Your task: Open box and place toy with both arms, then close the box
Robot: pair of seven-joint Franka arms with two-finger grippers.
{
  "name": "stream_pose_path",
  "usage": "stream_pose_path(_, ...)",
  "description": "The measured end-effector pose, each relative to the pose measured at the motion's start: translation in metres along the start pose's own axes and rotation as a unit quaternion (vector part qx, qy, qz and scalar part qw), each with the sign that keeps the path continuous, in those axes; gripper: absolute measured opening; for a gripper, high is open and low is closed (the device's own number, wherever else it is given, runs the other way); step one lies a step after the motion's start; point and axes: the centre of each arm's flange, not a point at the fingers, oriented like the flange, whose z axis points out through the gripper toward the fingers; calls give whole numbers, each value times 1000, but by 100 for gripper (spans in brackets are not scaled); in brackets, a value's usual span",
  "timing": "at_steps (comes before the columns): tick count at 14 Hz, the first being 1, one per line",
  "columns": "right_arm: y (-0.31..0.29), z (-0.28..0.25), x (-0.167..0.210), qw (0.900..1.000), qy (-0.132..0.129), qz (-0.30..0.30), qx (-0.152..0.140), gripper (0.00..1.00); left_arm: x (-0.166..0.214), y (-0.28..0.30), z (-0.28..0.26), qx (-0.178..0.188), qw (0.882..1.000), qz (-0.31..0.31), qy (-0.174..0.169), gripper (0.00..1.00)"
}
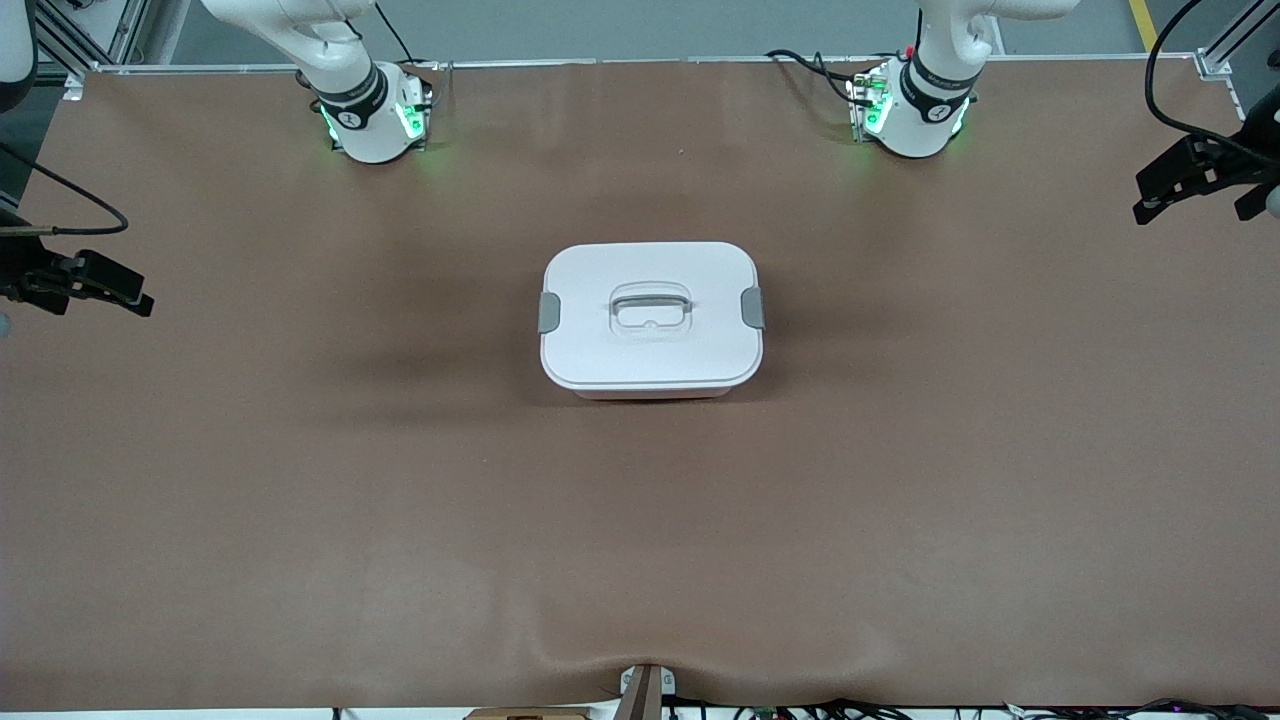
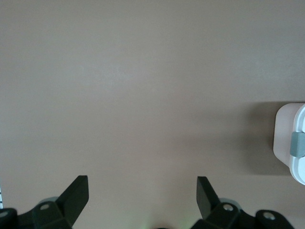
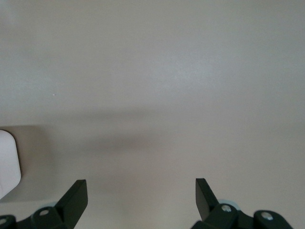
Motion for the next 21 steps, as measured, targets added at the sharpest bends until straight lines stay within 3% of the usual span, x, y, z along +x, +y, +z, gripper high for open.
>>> stream_pose_path(8,0,1,-1,1000,-5,0,0,100,-2,32,7,3,999,-47,-7,100)
stream_pose_path(12,0,-2,-1,1000,-3,0,0,100,-4,39,12,-19,999,-50,1,100)
stream_pose_path(21,1,-2,-2,1000,-6,1,0,100,-8,36,9,-22,998,-52,4,100)
